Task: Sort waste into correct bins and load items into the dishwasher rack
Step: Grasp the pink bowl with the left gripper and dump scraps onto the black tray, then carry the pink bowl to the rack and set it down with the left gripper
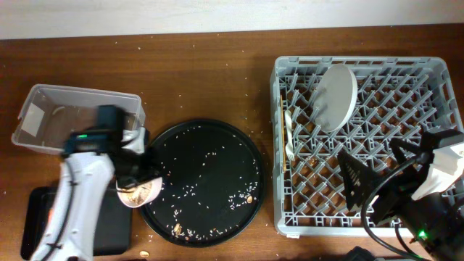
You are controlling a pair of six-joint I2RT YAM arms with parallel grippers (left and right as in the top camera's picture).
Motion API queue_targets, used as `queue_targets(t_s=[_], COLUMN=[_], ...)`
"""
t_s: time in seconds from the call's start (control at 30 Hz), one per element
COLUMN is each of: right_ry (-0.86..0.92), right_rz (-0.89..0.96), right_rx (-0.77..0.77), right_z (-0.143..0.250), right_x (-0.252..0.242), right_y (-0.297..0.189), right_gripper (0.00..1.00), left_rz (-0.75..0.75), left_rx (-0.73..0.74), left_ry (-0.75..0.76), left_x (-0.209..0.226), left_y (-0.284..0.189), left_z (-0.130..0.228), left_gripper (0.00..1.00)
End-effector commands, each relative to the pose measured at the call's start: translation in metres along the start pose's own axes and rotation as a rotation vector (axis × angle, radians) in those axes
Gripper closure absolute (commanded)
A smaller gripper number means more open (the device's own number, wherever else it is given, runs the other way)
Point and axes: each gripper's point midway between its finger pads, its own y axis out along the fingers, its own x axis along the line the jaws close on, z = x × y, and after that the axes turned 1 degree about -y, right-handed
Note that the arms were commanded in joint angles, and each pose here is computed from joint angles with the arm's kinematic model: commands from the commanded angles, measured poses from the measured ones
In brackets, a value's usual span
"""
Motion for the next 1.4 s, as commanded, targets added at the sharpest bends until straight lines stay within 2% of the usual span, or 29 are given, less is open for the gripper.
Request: queue_targets(t_s=[0.0,0.1,0.2,0.3,0.37,0.67,0.73,0.77,0.8,0.83,0.87,0.9,0.97,1.0,1.03,1.07,1.1,1.13,1.17,1.3,1.37], right_ry=[-0.006,-0.006,-0.006,-0.006,-0.006,-0.006,-0.006,-0.006,-0.006,-0.006,-0.006,-0.006,-0.006,-0.006,-0.006,-0.006,-0.006,-0.006,-0.006,-0.006,-0.006], right_rz=[0.015,0.015,0.015,0.015,0.015,0.015,0.015,0.015,0.015,0.015,0.015,0.015,0.015,0.015,0.015,0.015,0.015,0.015,0.015,0.015,0.015], right_rx=[-0.009,-0.009,-0.009,-0.009,-0.009,-0.009,-0.009,-0.009,-0.009,-0.009,-0.009,-0.009,-0.009,-0.009,-0.009,-0.009,-0.009,-0.009,-0.009,-0.009,-0.009], right_z=[-0.002,-0.002,-0.002,-0.002,-0.002,-0.002,-0.002,-0.002,-0.002,-0.002,-0.002,-0.002,-0.002,-0.002,-0.002,-0.002,-0.002,-0.002,-0.002,-0.002,-0.002], right_x=[-0.003,-0.003,-0.003,-0.003,-0.003,-0.003,-0.003,-0.003,-0.003,-0.003,-0.003,-0.003,-0.003,-0.003,-0.003,-0.003,-0.003,-0.003,-0.003,-0.003,-0.003], right_y=[-0.001,-0.001,-0.001,-0.001,-0.001,-0.001,-0.001,-0.001,-0.001,-0.001,-0.001,-0.001,-0.001,-0.001,-0.001,-0.001,-0.001,-0.001,-0.001,-0.001,-0.001], right_gripper=[0.01,0.01,0.01,0.01,0.01,0.01,0.01,0.01,0.01,0.01,0.01,0.01,0.01,0.01,0.01,0.01,0.01,0.01,0.01,0.01,0.01], left_rz=[0.375,0.542,0.644,0.77,0.857,0.907,0.837,0.786,0.889,0.847,0.919,0.887,0.891,0.834,0.871,0.78,0.712,0.88,0.871,0.857,0.82], left_rx=[-0.118,-0.298,-0.497,-0.691,-0.792,-0.781,-0.758,-0.685,-0.662,-0.794,-0.675,-0.734,-0.659,-0.678,-0.618,-0.744,-0.687,-0.548,-0.594,-0.604,-0.592], left_ry=[0.007,-0.12,-0.213,-0.252,-0.215,-0.25,-0.201,-0.263,-0.345,-0.165,-0.349,-0.244,-0.317,-0.246,-0.334,-0.128,-0.18,-0.467,-0.371,-0.163,0.05], left_x=[0.006,0.056,0.093,0.104,0.095,0.086,0.09,0.1,0.086,0.086,0.082,0.08,0.081,0.086,0.082,0.089,0.106,0.091,0.085,0.055,0.03], left_y=[-0.032,-0.042,-0.054,-0.074,-0.094,-0.1,-0.089,-0.075,-0.086,-0.095,-0.091,-0.093,-0.086,-0.081,-0.08,-0.081,-0.067,-0.072,-0.076,-0.097,-0.115], left_z=[-0.015,-0.018,-0.015,-0.012,-0.013,-0.008,-0.005,-0.005,0.0,-0.005,0.0,0.0,0.005,0.004,0.008,0.0,-0.003,0.003,0.005,0.008,-0.004], left_gripper=[1.0,1.0,1.0,1.0,1.0,1.0,1.0,1.0,1.0,1.0,1.0,1.0,1.0,1.0,1.0,1.0,1.0,1.0,1.0,1.0,1.0])
